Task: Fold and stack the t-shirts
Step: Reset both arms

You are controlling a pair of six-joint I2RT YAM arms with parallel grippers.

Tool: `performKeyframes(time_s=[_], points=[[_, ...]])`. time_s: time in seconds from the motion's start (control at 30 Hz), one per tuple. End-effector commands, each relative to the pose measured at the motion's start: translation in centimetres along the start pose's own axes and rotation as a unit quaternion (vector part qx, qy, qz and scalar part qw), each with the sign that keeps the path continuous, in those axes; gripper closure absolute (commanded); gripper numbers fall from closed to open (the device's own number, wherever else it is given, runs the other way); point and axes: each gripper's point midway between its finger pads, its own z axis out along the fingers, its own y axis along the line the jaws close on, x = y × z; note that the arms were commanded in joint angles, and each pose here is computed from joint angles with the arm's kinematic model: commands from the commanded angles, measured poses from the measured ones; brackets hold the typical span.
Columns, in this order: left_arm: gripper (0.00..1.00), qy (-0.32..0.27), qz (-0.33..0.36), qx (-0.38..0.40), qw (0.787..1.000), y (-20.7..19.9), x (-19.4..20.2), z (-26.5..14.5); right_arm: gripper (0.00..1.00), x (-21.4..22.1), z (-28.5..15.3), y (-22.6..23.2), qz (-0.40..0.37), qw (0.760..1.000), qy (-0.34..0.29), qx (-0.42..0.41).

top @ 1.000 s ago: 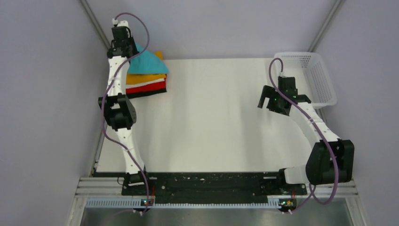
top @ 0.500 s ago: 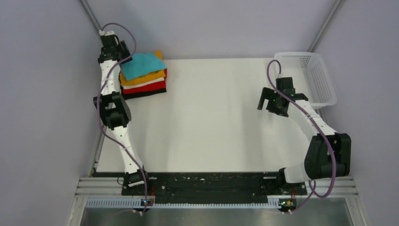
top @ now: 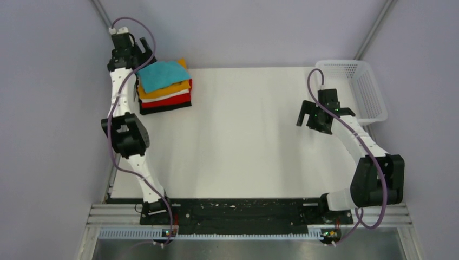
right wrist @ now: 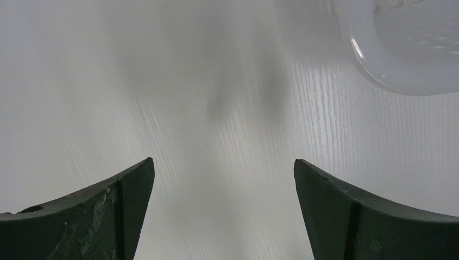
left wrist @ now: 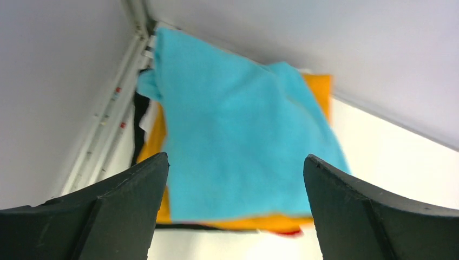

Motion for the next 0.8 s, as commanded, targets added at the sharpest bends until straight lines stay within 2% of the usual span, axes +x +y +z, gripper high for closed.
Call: performKeyframes(time_s=[0.0,0.13,0.2,0.27,0.37,0.47,0.77], points=[[0.01,-0.067,0.011,0.122,0.99,-8.2,-3.3,-9.8,0.01,-3.5,-3.1,0.4,0.006,0.997,-0.076,-0.013],[0.01,-0.113,0.002,0.162,0.98,-11.2,1.2,-16.4,0.01,-3.6,-4.8,0.0,0.019,0.993,-0.118,-0.019],[0.01,-0.115,-0.016,0.19,0.975,-12.0,5.4,-19.3,0.01,-3.4,-5.5,-0.3,0.023,0.99,-0.135,-0.019],[0.01,-0.113,-0.036,0.174,0.978,-10.8,8.8,-21.7,0.01,-3.1,-6.2,-0.6,0.031,0.988,-0.153,-0.02],[0.01,-0.061,-0.053,0.132,0.988,-8.0,15.6,-22.5,0.01,-2.8,-7.6,-0.9,0.042,0.979,-0.195,-0.032],[0.01,-0.036,-0.047,0.088,0.994,-4.8,19.5,-23.7,0.01,-2.6,-8.6,-1.0,0.054,0.97,-0.234,-0.047],[0.01,-0.042,-0.055,0.033,0.997,0.4,23.0,-27.1,0.01,-2.7,-11.0,-0.1,0.054,0.949,-0.295,-0.1]])
